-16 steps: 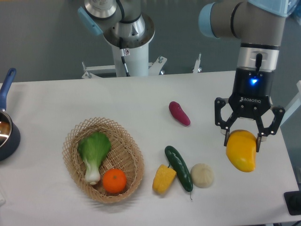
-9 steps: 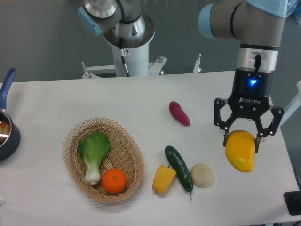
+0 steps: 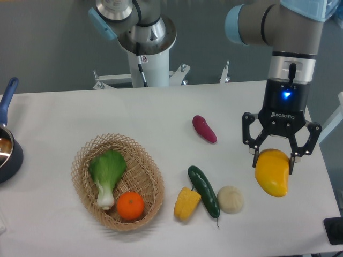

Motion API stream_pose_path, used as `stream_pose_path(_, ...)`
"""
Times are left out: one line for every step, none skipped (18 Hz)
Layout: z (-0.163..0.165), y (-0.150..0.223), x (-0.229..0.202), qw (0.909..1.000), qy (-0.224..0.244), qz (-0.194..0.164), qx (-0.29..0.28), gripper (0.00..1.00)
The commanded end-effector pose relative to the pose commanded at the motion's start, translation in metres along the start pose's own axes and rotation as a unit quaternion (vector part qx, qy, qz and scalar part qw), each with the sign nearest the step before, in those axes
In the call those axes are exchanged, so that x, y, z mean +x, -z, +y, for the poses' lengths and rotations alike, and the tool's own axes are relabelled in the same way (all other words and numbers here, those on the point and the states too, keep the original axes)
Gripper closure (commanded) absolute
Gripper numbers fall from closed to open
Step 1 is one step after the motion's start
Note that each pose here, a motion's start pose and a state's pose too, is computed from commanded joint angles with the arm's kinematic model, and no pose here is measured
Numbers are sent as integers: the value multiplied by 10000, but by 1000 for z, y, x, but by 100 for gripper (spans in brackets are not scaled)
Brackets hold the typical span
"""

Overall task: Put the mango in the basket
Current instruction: 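Hold the yellow mango in the gripper above the table, then carry the held yellow mango over to the wicker basket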

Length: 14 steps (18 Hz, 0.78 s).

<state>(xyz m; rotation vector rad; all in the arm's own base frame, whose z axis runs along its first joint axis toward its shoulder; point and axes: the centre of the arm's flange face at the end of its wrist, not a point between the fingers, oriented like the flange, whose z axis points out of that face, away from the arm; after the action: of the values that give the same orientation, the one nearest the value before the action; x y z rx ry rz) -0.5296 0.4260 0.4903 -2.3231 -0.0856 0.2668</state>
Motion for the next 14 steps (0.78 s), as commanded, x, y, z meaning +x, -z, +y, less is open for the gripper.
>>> stream_pose_path(1,-2,1,10000,12,25,-14,60)
stream_pose_path(3,-5,3,10000,19,56,-27,60)
stream_pose_path(5,-8,5,9999,28,82,-51,60)
stream_pose_path(12,-15,11,9998,65,167,-102,60)
stream_pose_path(21,-23,18,9995,108,258,-162,60)
stream_pose_path(24,-27,25,9993,72,312,-210,60)
stream_pose_path(28,-32,33,9990,-11,378,-259,60)
stream_pose_path(35,-39,39,9984,-109,446,-331,60)
stream_pose_path(39,-46,47,9975,-254,507,-424,60)
stream_pose_path(45,-56,57,9957,-461,561,-570,60)
stream_pose_path(49,-65,71,9927,-729,630,-723,60)
stream_pose_path(52,-73,89,9887,-984,722,-869,60)
stream_pose_path(56,-81,105,9847,-1170,815,-1002,60)
stream_pose_path(58,-85,118,9818,-1285,869,-1095,60)
